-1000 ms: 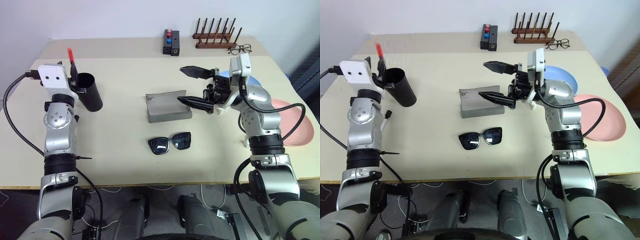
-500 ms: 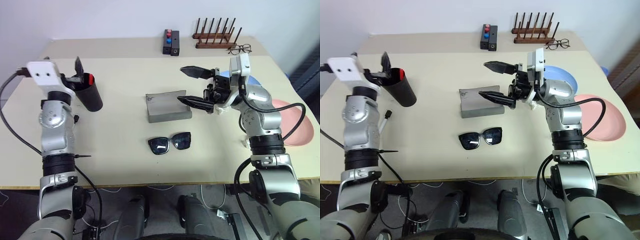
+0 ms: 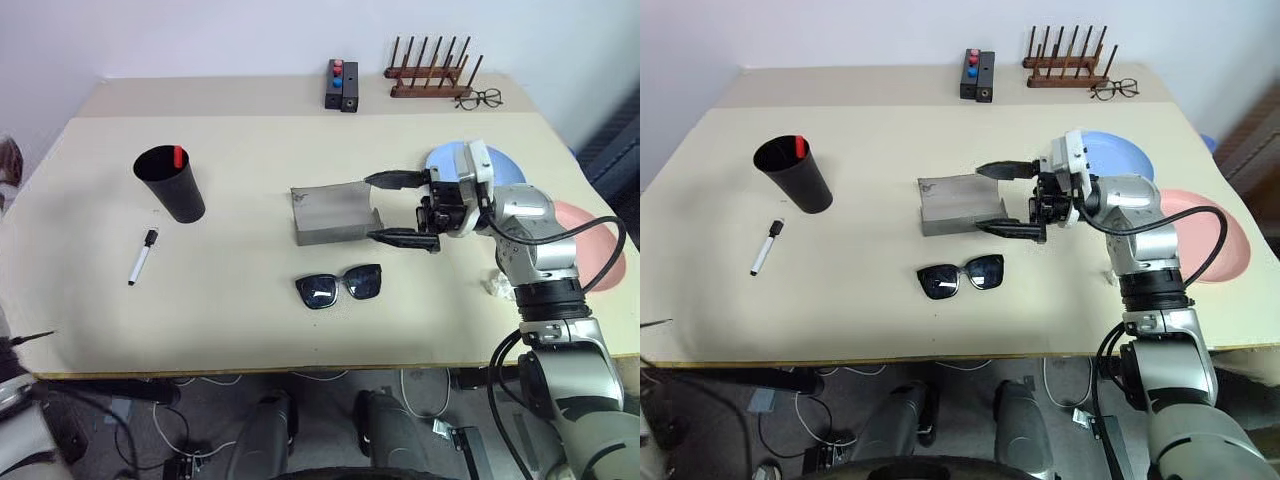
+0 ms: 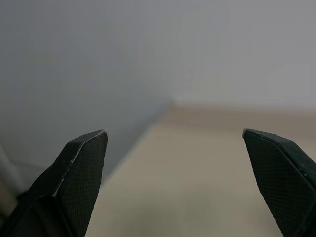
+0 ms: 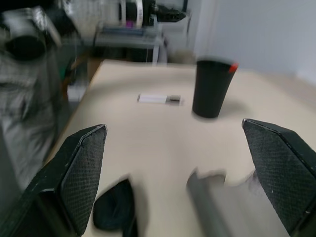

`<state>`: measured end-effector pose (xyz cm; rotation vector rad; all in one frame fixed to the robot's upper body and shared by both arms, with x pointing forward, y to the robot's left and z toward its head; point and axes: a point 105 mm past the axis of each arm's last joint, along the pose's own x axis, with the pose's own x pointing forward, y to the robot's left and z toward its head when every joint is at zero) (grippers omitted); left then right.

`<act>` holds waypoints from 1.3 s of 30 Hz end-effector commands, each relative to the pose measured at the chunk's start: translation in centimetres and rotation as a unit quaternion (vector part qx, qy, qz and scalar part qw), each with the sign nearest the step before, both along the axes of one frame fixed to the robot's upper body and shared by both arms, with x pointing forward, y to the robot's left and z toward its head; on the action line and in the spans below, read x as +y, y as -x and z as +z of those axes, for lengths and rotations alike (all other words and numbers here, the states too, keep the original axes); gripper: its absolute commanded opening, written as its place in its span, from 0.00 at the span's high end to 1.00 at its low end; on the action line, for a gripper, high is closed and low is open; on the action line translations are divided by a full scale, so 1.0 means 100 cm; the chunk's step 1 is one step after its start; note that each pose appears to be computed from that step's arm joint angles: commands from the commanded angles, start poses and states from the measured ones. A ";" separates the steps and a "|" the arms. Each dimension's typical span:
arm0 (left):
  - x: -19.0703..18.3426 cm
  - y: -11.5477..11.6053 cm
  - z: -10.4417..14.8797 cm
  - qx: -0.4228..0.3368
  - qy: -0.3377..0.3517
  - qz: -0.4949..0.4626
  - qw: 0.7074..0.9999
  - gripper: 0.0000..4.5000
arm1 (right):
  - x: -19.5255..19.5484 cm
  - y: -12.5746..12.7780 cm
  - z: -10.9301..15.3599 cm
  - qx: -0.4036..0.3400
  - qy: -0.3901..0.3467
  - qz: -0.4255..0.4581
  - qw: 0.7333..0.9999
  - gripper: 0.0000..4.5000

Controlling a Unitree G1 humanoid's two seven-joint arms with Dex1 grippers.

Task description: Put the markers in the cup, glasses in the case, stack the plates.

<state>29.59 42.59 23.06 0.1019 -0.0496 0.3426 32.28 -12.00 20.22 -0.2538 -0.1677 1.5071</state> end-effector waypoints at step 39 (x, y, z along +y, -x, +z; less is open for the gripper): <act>-0.096 -0.027 -0.116 0.353 0.062 -0.113 0.927 0.18 | -0.001 0.005 -0.009 -0.023 0.052 0.004 0.998 0.00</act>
